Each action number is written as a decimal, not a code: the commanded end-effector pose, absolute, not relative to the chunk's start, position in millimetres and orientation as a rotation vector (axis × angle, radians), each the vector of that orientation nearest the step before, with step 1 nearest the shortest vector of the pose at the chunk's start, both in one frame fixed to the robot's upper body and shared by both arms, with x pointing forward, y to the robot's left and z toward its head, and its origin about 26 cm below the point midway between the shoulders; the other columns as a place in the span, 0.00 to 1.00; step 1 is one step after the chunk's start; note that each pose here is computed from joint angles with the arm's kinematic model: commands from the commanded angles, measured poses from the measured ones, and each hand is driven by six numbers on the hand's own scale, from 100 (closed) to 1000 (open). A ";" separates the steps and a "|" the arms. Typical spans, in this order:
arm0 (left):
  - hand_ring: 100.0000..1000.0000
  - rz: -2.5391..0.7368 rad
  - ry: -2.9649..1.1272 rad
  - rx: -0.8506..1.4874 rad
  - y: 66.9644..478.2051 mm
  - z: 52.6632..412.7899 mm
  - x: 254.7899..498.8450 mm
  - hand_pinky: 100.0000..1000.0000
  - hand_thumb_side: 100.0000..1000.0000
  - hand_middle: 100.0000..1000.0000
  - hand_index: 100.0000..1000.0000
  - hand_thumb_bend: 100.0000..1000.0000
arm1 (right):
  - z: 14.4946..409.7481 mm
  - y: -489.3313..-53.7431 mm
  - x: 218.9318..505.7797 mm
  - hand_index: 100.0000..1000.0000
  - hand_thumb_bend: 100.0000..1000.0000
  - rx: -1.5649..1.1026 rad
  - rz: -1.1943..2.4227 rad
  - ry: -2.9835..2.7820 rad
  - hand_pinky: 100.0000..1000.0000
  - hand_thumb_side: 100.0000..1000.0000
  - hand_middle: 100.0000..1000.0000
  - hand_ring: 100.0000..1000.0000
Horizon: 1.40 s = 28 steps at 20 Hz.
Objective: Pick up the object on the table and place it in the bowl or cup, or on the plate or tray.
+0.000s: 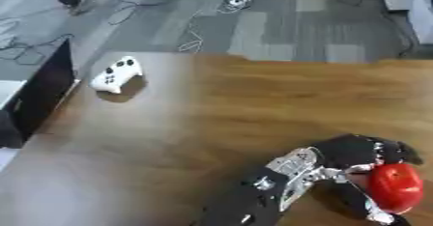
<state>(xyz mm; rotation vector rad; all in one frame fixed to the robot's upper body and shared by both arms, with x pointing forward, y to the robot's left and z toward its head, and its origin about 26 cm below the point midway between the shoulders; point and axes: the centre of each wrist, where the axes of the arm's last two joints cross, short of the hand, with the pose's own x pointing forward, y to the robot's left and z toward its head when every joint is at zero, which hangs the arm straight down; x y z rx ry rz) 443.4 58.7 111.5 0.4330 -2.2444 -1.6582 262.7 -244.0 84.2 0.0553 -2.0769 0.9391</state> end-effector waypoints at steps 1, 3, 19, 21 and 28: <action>0.82 -1.661 -2.275 0.469 61.5 127.0 446.4 0.64 0.72 0.84 0.94 0.48 | 86.3 -244.4 261.7 1.00 0.00 0.061 0.953 -2.081 0.42 0.88 0.60 0.55; 0.82 -1.656 -2.288 0.472 61.9 133.4 446.7 0.63 0.71 0.84 0.93 0.49 | 85.8 -244.8 261.6 1.00 0.00 0.062 0.952 -2.078 0.42 0.88 0.60 0.55; 0.73 -1.325 -2.410 0.362 95.4 186.9 451.0 0.46 0.56 0.79 0.88 0.52 | 79.9 -248.3 261.2 1.00 0.00 0.059 0.946 -2.049 0.42 0.87 0.60 0.55; 0.73 -1.309 -2.420 0.355 96.9 194.2 449.6 0.46 0.54 0.79 0.88 0.52 | 79.4 -248.6 261.0 1.00 0.00 0.058 0.944 -2.047 0.42 0.87 0.60 0.55; 0.72 -1.278 -2.417 0.331 101.2 201.1 445.8 0.43 0.56 0.78 0.87 0.38 | 77.4 -249.5 260.6 1.00 0.00 0.057 0.936 -2.038 0.42 0.88 0.60 0.55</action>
